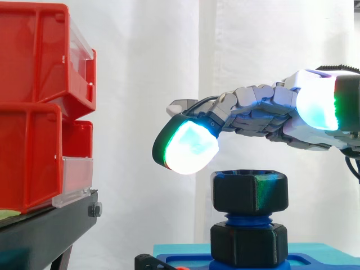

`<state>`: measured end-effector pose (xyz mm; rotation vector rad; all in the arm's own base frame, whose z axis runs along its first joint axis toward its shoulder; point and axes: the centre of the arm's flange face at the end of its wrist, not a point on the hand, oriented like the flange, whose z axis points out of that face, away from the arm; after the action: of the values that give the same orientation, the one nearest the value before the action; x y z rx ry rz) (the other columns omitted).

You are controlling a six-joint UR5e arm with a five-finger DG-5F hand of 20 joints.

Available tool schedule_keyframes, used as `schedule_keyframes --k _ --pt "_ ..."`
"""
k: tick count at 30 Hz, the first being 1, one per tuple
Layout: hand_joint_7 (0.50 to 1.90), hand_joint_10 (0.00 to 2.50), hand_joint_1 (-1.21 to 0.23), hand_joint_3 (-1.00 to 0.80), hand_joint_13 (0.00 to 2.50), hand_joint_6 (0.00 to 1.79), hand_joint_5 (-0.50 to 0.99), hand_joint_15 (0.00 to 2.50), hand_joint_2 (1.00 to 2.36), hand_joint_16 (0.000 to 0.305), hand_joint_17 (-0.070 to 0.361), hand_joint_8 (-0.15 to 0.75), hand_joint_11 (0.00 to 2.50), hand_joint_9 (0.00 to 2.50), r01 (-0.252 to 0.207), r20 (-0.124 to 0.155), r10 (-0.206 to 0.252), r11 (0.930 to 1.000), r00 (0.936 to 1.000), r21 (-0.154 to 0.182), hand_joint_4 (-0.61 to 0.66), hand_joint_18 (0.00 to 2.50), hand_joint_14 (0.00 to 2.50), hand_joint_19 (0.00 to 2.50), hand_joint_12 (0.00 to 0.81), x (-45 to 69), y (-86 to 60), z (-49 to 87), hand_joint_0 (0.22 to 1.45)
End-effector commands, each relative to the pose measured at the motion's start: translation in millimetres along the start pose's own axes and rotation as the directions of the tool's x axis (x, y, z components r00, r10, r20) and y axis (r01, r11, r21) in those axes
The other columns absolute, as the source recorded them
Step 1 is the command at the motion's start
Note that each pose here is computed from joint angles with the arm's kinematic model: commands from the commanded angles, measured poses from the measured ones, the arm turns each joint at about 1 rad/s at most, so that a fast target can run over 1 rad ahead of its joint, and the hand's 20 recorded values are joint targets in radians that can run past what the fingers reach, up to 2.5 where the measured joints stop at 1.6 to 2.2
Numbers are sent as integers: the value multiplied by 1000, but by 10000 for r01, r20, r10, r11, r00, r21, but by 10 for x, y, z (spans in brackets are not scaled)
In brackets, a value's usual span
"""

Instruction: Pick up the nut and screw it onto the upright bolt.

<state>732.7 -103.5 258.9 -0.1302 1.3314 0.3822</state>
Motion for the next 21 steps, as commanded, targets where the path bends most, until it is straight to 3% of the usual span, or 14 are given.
schedule_keyframes --k 1,4,5,8,14,21 --pt "645 0 -19 -500 0 501 -205 0 1000 50 114 186 0 4 -3 -10 3 10000 10000 4 55 0 0 0 349 2 -1 -2 420" --pt "654 0 -19 -500 0 501 -202 0 1000 50 112 186 0 7 -17 -53 17 10000 10000 13 60 0 0 0 349 16 -3 -6 421" --pt "660 0 -20 -500 0 501 -200 0 1000 50 112 187 0 11 -64 -140 64 10000 9999 17 61 0 0 0 349 94 -6 -10 422" --pt "670 0 -37 -500 0 501 -193 0 1000 50 112 190 0 42 -182 -201 182 9998 9996 2 73 0 0 0 350 192 -4 -6 422" --pt "738 0 -44 -500 0 502 -184 0 1000 50 112 197 0 61 -556 -418 557 9984 9976 49 94 0 0 0 350 212 -8 -34 421" --pt "924 0 -59 -500 0 503 -149 0 1000 48 108 212 0 125 -523 -373 525 9986 9979 52 146 0 0 0 350 205 -18 -34 424"
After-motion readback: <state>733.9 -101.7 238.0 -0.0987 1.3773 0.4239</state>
